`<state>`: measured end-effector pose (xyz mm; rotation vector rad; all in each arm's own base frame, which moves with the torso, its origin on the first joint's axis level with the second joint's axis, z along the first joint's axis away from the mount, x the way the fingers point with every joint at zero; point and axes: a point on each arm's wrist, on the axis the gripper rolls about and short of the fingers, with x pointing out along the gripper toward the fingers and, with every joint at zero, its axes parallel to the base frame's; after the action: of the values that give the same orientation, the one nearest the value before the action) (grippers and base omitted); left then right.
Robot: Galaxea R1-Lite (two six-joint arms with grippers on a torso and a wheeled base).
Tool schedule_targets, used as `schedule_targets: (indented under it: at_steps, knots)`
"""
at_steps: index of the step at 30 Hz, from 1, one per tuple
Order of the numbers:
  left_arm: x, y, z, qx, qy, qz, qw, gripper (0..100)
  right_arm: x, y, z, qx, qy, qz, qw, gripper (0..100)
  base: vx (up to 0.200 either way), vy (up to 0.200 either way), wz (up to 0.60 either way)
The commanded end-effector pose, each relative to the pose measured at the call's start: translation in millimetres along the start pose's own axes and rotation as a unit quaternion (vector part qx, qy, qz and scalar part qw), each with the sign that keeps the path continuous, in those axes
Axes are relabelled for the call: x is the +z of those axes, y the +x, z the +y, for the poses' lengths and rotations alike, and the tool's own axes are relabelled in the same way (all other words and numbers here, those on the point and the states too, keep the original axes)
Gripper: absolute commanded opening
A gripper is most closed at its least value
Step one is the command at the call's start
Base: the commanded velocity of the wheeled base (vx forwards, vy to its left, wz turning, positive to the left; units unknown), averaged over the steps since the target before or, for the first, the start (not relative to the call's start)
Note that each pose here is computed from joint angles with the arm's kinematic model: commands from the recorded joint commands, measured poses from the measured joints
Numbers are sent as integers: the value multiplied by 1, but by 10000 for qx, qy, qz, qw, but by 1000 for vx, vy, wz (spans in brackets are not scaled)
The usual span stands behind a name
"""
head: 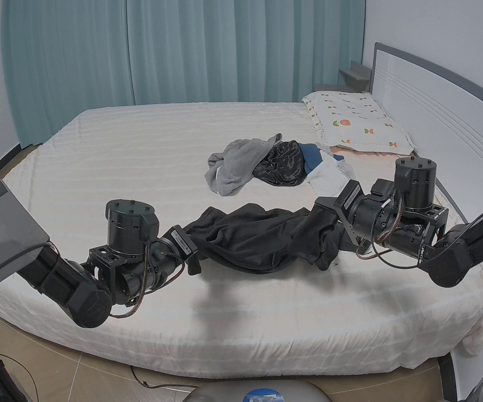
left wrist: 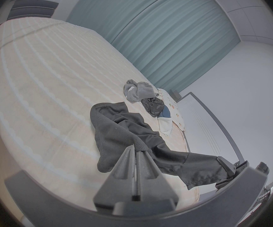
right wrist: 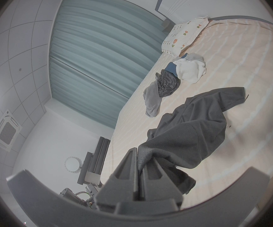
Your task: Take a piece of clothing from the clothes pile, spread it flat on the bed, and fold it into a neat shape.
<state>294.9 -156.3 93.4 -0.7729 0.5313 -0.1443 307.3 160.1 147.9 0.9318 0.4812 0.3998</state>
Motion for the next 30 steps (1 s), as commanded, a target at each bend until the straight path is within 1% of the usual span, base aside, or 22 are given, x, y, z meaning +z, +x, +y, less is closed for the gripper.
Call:
schedule_targets:
  at_steps: [1, 17, 22, 30]
  knots:
    - [2, -2, -2, -42, -19, -36, 10000, 0, -2, 0, 2, 35, -19, 22, 10000, 0, 0, 200, 0]
    - [10, -9, -6, -113, -46, -152, 9998, 0, -2, -2, 5, 54, -48, -18, 10000, 0, 0, 200, 0]
    - [14, -12, -7, -143, -63, -211, 9997, 0, 0, -4, 7, 46, -67, -131, 9999, 0, 0, 200, 0]
    - [18, -18, -9, -196, -82, -278, 9994, 0, 4, -8, 12, 154, -65, -218, 9996, 0, 0, 200, 0]
